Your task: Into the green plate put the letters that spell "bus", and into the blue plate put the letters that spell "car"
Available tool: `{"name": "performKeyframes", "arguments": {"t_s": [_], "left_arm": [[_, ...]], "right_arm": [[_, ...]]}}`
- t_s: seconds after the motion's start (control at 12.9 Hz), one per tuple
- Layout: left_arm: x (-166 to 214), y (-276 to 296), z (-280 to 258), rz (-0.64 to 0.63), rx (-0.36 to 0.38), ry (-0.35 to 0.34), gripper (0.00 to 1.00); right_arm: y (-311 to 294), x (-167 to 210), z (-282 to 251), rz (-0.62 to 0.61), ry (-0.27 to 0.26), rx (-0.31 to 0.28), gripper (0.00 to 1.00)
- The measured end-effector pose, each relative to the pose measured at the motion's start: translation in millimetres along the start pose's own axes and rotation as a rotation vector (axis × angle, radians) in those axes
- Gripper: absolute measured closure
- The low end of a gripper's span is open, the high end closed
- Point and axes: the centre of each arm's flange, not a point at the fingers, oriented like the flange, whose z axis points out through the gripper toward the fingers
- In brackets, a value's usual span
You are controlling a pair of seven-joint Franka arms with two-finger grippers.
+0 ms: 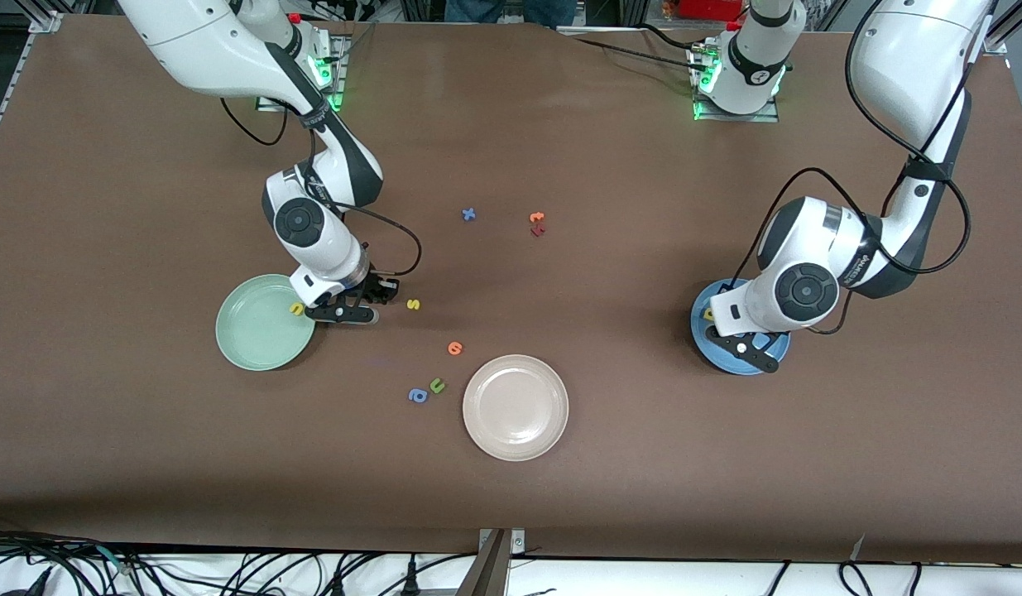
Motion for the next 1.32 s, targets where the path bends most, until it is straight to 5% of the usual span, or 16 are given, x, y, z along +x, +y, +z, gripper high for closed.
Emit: {"name": "performKeyframes", "arguments": {"t_s": [0.39,0.47,0.85,1.09,1.32], "left_arm": [[9,3,-49,-0.013,-0.019,0.027,0.05],[7,3,-71,-0.029,-0.049,0.022,0.00],[-26,-5,-187,-0.117,-0.055,0.049,0.00],[-63,0,-268,-0.168,-0.024,0.161,0.00],[-124,-21,-310,-0.313,-0.113,0.229,0.00]], "right_arm": [[112,39,-56,-0.245,-0.036,-0.099,0.74],[129,42,-57,-0.269,-0.038,-0.106,0.74],[171,45,-41,-0.333,-0.074,-0.130,0.74],[175,46,-35,-0.332,-0.081,-0.134,0.45],[172,46,-36,-0.323,-0.078,-0.132,0.17]]}}
